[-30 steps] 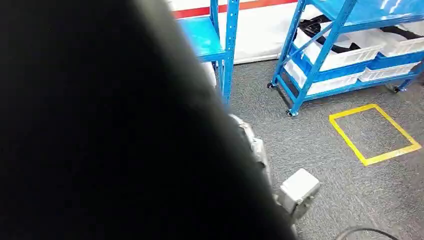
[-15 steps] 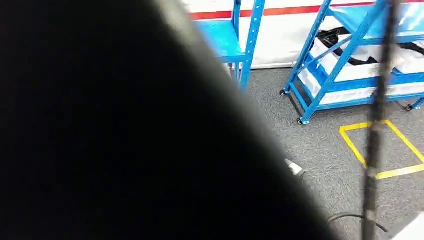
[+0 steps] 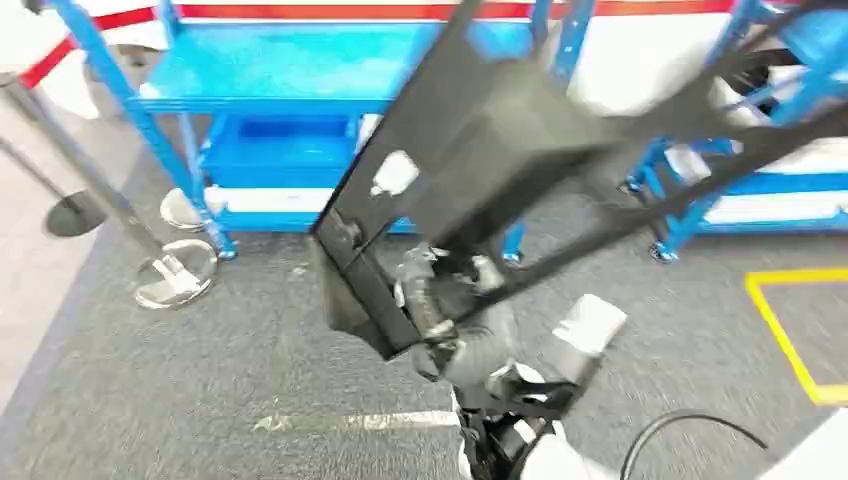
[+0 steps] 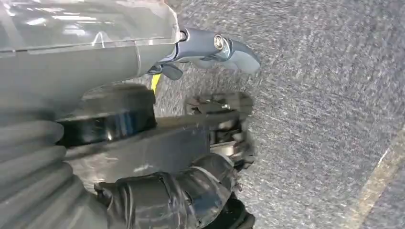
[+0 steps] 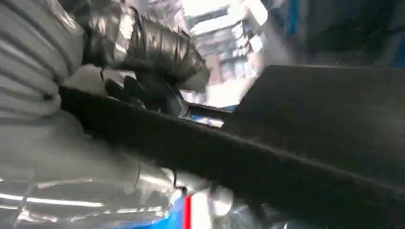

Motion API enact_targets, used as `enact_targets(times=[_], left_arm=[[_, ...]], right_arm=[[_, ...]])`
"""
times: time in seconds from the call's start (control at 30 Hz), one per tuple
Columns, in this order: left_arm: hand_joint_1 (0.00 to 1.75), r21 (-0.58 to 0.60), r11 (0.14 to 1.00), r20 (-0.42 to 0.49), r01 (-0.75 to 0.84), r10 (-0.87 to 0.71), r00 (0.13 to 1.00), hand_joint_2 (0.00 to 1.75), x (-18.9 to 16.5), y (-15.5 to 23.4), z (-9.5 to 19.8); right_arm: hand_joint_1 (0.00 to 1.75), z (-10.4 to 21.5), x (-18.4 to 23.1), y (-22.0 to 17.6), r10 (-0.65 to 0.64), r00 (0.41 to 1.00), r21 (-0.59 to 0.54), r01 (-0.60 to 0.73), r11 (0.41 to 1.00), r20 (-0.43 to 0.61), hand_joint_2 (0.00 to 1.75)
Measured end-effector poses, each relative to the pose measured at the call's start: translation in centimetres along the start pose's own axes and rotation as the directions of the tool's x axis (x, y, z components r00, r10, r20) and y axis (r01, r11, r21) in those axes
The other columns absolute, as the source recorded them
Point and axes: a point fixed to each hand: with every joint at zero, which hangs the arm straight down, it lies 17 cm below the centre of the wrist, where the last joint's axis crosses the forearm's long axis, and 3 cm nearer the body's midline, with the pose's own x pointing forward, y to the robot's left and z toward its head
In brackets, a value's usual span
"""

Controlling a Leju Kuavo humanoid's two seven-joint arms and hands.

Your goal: Take the parts from the cabinet and place them on the table.

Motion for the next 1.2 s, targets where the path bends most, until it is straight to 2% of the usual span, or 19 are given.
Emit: enact_targets(times=[1.2], left_arm=[[0.00, -0.009, 1.000, -0.011, -0.002, 0.002, 1.000, 1.75, -0.6, 0.8, -0.4]], right_arm=[[1.75, -0.6, -0.3, 0.4, -0.035, 0.999, -0.015, 0.035, 0.999, 0.009, 1.75]])
